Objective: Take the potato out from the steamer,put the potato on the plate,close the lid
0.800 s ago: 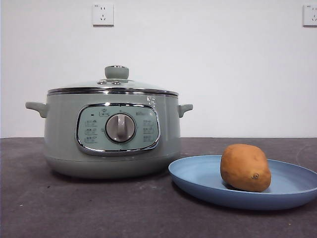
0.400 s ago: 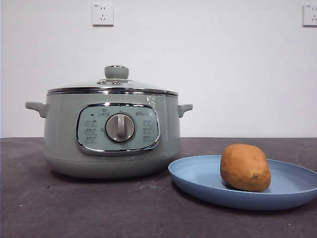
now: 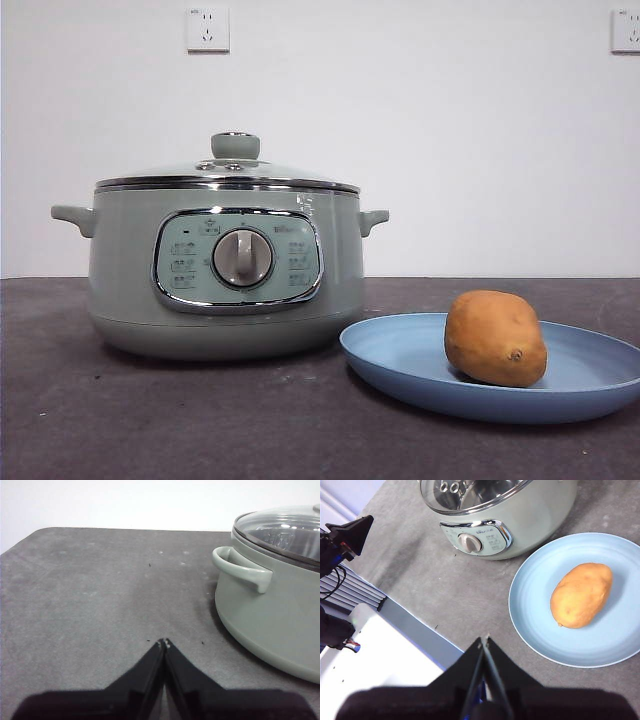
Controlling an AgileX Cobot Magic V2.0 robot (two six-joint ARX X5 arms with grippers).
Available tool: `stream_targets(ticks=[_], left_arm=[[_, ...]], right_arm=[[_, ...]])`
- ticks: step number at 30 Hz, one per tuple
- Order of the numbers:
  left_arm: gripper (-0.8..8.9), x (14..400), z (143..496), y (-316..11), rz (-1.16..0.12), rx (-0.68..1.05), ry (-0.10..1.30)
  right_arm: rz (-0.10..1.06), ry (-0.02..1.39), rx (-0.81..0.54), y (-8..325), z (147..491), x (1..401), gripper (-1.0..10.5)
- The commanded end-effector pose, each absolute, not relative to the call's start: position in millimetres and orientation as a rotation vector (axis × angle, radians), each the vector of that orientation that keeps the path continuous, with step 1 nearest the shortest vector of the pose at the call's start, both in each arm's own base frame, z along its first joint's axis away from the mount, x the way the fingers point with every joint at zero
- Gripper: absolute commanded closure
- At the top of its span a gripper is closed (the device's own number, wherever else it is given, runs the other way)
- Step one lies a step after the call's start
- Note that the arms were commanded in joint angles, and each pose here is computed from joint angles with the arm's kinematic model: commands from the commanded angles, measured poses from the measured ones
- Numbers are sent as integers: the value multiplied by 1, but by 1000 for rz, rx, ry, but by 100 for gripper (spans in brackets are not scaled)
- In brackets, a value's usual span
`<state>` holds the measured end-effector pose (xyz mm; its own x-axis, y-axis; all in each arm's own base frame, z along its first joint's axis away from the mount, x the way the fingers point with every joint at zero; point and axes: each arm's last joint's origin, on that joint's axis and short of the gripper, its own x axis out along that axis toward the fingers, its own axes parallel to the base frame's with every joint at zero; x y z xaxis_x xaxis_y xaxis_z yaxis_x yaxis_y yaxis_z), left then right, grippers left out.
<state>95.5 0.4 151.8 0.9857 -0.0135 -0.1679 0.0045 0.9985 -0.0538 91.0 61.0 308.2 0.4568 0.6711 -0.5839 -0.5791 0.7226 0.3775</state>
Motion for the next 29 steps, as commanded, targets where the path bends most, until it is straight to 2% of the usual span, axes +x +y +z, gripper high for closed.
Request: stream_targets(ticks=[1,3,6,12,16,21,29], left_arm=[[817,96,147,1,-7,-58,180],[817,96,147,1,-7,-58,180],[817,96,147,1,-7,-58,180],[817,96,147,1,-7,-58,180],[817,96,147,1,-7,-58,180],[817,96,147,1,-7,-58,180],[817,96,147,1,-7,-58,180]], right_arm=[[786,759,106,61,310,91,946],[790,737,83,60,311,90,946],[685,651,39,52,314,90,946],[527,405,76,30,320,79,946],[415,226,27,20,313,72,946],[325,69,38,14,285,75,946],[288,-22,61,13,224,90,946]])
